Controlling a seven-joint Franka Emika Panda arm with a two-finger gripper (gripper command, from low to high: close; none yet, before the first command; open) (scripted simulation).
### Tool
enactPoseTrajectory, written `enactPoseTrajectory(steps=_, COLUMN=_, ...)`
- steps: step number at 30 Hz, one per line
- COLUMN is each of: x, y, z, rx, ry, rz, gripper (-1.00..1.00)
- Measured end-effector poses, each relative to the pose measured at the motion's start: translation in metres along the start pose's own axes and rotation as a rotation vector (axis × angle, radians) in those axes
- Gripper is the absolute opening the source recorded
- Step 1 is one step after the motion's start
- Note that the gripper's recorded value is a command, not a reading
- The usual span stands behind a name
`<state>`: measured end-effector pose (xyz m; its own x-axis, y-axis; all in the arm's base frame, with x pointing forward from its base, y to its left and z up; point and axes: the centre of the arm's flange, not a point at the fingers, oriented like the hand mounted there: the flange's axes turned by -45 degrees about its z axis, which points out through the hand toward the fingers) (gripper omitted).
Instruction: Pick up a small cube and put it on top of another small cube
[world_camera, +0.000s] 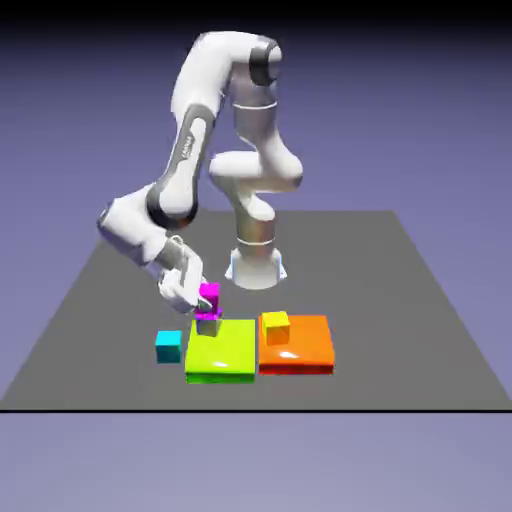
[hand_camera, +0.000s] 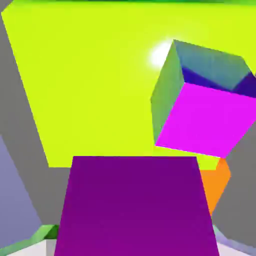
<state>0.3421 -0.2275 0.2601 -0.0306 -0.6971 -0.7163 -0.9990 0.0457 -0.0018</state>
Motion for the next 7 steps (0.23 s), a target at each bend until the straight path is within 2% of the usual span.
enactPoseTrajectory(steps=1, x=-0.001, y=-0.001, z=0.001, rx=-0.004, ry=0.000, rz=-0.004, gripper=-1.00)
enactPoseTrajectory(steps=4, x=0.008, y=-0.004, z=0.069, rx=-0.017, ry=0.000, rz=-0.017, gripper=-1.00)
enactPoseTrajectory(steps=5, x=0.009, y=-0.004, z=0.070, rx=-0.017, ry=0.000, rz=-0.016, gripper=1.00)
enactPoseTrajectory(steps=7, x=0.009, y=-0.004, z=0.070, rx=-0.019, ry=0.001, rz=-0.016, gripper=1.00)
